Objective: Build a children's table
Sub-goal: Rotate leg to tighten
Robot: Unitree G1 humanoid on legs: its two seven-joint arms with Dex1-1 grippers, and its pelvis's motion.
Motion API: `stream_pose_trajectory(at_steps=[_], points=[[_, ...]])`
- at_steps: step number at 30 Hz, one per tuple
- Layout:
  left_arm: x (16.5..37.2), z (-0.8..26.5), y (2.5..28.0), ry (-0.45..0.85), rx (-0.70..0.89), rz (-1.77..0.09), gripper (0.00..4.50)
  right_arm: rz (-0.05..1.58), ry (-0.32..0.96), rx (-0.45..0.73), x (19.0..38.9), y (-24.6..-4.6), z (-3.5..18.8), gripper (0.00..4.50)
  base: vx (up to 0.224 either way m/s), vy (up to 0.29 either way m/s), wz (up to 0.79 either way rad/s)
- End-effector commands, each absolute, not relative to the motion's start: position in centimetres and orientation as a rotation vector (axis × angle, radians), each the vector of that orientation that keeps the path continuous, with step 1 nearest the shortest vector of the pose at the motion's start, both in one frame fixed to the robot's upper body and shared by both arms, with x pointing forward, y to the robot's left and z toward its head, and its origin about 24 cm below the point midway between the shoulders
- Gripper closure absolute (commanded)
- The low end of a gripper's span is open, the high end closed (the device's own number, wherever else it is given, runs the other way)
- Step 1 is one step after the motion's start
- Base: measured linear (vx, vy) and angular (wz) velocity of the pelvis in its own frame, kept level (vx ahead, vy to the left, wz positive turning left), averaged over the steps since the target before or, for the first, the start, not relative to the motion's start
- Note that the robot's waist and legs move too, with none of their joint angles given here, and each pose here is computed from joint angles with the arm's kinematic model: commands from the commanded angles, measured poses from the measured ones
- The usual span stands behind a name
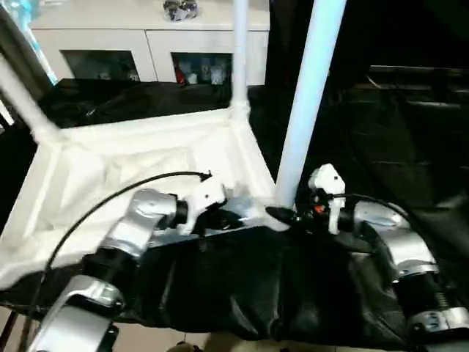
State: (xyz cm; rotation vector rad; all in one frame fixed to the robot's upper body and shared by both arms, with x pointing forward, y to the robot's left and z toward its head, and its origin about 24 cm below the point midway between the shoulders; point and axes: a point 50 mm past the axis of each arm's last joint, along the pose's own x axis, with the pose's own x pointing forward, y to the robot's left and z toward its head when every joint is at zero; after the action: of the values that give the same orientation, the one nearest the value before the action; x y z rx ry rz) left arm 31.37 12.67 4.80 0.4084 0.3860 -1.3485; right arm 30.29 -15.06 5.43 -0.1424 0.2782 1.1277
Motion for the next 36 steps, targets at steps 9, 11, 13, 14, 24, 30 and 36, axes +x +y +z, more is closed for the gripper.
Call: stream_pose_trajectory(at_steps=[9, 11, 13, 14, 24, 30, 36], points=[[31.5, 5.7, 13.7, 0.387, 0.477, -1.415, 4.5, 1.379, 0.413, -0.167, 28.6, -13.1, 3.7, 2.44, 0.0, 0.0, 0.0], [31.4, 5.7, 13.8, 0.389, 0.477, -1.415, 4.5, 1.391, 0.419, -0.169, 28.5, -13.0, 3.6, 2.46, 0.0, 0.0, 0.0], [31.4, 5.7, 13.8, 0.389, 0.478, -1.415, 4.5, 1.399, 0.421, -0.168, 28.3, -12.9, 3.5, 2.51, 0.0, 0.0, 0.0], [31.5, 5.7, 13.8, 0.387, 0.476, -1.408, 4.5, 1.401, 0.422, -0.165, 28.2, -12.8, 3.5, 2.52, 0.0, 0.0, 0.0], [32.5, 5.6, 12.1, 0.348, 0.42, -1.248, 4.5, 1.162, 0.379, -0.058, 28.5, -11.7, 2.4, 2.53, 0.0, 0.0, 0.0], [33.0, 5.4, 8.8, 0.321, 0.388, -1.146, 4.5, 0.818, 0.368, 0.017, 30.0, -9.9, 1.2, 2.53, -0.026, 0.006, -0.02], [33.4, 5.8, 5.4, 0.29, 0.359, -1.075, 4.5, 0.628, 0.38, 0.069, 31.5, -6.9, 1.3, 2.53, 0.0, 0.0, 0.0]])
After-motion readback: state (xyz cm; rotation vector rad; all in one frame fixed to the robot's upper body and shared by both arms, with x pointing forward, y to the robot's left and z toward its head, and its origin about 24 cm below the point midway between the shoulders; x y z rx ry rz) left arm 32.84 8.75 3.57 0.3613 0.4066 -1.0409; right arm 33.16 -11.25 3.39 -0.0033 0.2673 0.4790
